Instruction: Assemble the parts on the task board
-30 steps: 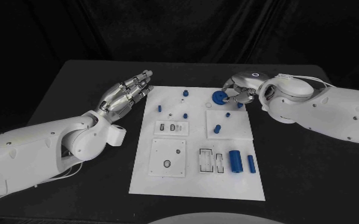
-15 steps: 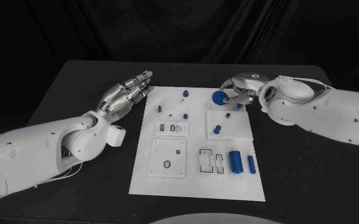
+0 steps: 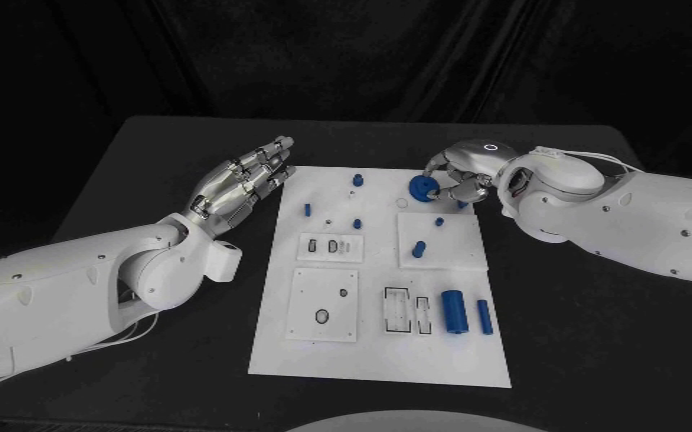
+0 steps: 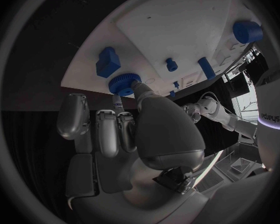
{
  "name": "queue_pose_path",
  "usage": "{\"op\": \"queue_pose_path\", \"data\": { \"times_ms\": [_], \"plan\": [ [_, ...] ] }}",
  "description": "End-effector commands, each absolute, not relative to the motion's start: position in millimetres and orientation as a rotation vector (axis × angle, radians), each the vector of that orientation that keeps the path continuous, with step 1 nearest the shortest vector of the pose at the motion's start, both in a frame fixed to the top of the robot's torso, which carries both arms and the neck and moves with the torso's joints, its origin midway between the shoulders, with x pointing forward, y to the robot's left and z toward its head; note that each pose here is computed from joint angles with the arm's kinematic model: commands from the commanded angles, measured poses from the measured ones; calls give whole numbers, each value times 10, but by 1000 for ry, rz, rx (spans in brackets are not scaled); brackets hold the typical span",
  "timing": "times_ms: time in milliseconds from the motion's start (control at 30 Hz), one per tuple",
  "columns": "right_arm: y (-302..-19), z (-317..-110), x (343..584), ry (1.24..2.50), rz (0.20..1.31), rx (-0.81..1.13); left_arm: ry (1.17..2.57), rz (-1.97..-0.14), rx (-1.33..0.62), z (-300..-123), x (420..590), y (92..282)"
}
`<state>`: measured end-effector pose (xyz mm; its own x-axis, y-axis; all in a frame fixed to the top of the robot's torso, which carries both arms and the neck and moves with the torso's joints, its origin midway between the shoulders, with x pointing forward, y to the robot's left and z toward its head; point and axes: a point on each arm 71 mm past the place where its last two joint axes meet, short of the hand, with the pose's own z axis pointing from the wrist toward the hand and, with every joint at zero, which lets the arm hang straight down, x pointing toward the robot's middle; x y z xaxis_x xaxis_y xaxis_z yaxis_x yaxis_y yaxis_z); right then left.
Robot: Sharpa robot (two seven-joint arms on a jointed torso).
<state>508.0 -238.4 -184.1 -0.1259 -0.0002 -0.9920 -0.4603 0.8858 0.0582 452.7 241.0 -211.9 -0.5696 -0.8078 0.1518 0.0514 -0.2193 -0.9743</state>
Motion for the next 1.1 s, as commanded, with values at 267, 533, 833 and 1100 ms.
{"op": "queue_pose_path", "data": {
  "times_ms": [267, 533, 833, 1100],
  "plan": [
    [-2379, -1881, 5101, 1676, 402, -378, 1338, -1930, -865, -2038, 4524, 2403],
    [-2351, -1918, 5106, 1684, 404, -382, 1341, -1932, -865, -2042, 4529, 2398],
    [-2342, -1925, 5100, 1665, 417, -381, 1342, -1929, -866, -2044, 4533, 2407],
    [-2339, -1883, 5073, 1608, 450, -380, 1342, -1926, -867, -2046, 4535, 2418]
  ]
}}
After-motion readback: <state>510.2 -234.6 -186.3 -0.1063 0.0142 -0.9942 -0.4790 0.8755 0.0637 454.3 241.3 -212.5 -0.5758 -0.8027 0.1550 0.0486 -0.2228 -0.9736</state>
